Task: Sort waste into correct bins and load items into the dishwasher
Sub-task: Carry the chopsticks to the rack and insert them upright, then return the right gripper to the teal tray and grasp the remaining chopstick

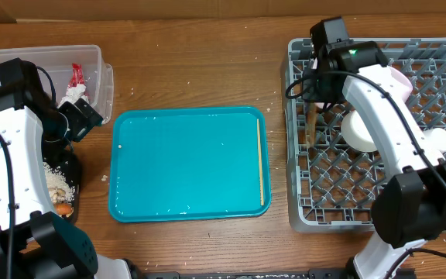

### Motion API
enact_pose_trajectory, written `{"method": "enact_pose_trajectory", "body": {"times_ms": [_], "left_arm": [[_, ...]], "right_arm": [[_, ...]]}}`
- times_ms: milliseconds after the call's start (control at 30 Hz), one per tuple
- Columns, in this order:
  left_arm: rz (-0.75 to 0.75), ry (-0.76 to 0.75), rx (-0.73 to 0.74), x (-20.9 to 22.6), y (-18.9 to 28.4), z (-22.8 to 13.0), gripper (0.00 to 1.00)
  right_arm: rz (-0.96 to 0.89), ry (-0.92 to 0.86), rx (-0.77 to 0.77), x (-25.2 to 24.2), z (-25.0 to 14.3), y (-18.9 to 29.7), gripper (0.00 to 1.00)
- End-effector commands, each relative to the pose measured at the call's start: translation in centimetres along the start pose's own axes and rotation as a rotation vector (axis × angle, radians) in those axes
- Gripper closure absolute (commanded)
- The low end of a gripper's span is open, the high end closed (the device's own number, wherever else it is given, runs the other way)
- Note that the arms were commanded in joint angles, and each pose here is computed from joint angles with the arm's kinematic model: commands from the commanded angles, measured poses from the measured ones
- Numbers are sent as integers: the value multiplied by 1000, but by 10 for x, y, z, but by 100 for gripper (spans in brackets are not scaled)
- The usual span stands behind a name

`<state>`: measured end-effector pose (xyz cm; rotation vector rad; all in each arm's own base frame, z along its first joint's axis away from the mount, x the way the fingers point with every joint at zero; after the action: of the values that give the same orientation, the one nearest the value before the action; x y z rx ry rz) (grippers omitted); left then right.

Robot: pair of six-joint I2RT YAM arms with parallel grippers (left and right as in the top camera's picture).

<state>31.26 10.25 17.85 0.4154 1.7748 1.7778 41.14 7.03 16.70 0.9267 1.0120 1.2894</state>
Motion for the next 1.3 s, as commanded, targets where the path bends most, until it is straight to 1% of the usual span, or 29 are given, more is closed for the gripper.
{"method": "enact_pose_trajectory", "body": {"times_ms": [0, 67, 200, 300, 467, 633, 733, 833, 867, 1100, 1267], "left_arm": [[-5, 9, -1, -2, 1, 1, 0], [-5, 8, -1, -2, 1, 1, 0], [-5, 9, -1, -2, 1, 1, 0], [-5, 8, -1, -2, 1, 1, 0], [-5, 8, -1, -2, 1, 1, 0], [-5, 8, -1, -2, 1, 1, 0], [-5, 9, -1, -2, 1, 1, 0], [-5, 9, -1, -2, 1, 1, 0], [-5, 8, -1, -2, 1, 1, 0], [-5, 8, -1, -2, 1, 1, 0], [-5, 8, -1, -2, 1, 1, 0]], "right_arm": [[13, 7, 4, 3, -1, 1, 35], [27, 5, 16, 5, -3, 1, 29], [28, -39, 47, 7, -11, 6, 28], [59, -43, 59, 20, -16, 18, 28], [227, 33, 75, 78, -30, 35, 28], [277, 85, 56, 133, -46, 34, 27], [243, 102, 35, 156, -57, 25, 20], [155, 106, 14, 164, -67, 8, 13], [134, 118, 15, 166, -71, 0, 12], [69, 123, 140, 170, -96, -53, 11], [35, 130, 200, 169, -107, -75, 11]]}}
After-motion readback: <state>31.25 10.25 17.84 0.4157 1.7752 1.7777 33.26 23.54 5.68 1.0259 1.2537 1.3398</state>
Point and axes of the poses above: each gripper's point midway between its finger pads, its own y axis back along the fingers, its own x axis along the line the jaws close on, z = x × y, the point moved 2 cm from there along y, back along the fingers, and after that the axes turned 5 degrees about y, right-handed, at the moved point
